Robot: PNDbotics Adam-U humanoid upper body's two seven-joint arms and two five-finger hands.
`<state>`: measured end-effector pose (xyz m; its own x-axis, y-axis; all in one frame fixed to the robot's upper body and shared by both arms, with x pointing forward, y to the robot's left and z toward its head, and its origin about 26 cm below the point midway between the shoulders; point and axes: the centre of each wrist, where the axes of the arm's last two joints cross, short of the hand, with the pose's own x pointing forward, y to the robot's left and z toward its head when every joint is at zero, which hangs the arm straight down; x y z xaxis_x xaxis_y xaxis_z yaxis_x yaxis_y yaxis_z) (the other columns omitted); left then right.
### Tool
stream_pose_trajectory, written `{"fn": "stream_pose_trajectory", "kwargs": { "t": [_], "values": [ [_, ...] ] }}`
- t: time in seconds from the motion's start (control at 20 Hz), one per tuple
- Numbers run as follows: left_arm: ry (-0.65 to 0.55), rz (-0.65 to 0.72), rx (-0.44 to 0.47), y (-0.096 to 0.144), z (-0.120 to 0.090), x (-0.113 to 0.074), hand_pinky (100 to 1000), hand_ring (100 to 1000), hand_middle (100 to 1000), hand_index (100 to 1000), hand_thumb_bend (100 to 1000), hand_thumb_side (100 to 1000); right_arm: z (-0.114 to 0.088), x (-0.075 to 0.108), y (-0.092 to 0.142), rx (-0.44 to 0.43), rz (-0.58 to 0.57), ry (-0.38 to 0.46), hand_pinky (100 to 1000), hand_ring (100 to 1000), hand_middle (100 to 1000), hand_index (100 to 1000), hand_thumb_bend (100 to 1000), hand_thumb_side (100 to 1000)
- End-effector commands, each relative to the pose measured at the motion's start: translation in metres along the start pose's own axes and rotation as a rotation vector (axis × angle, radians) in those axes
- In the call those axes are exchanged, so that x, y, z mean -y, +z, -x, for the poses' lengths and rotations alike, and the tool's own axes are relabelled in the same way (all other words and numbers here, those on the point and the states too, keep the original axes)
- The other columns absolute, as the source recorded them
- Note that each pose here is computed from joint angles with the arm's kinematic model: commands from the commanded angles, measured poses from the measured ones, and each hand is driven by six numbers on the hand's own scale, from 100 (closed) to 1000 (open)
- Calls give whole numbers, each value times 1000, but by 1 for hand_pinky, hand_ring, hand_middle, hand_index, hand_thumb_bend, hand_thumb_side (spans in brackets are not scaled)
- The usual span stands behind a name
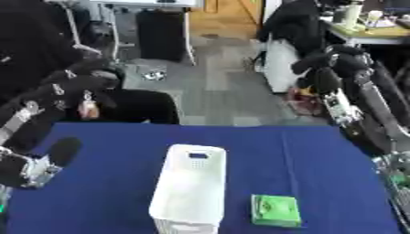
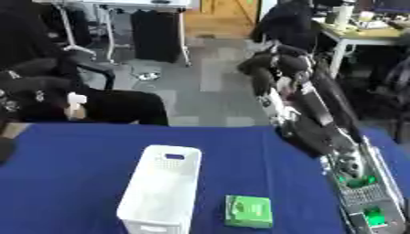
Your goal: Pick up objects on the table and place them in the box.
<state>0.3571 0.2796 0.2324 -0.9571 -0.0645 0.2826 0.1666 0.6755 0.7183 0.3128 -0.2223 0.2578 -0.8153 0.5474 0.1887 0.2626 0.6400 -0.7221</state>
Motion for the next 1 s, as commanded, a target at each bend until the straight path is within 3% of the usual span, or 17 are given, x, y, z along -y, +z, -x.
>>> {"fn": "stream_pose_trajectory", "kwargs": {
  "t": [0.05, 1.0],
  "values": [
    [-37, 31, 31, -4, -5, -10, 683, 895, 976, 928, 100, 679, -3, 6, -3, 17, 8, 17, 398, 492, 584, 711, 100, 1000],
    [-44, 11, 29, -5, -7, -12, 686, 895, 976, 929, 100, 679, 0, 10, 0, -25, 14, 47, 406, 499, 593, 719, 100, 1000]
  ]
}}
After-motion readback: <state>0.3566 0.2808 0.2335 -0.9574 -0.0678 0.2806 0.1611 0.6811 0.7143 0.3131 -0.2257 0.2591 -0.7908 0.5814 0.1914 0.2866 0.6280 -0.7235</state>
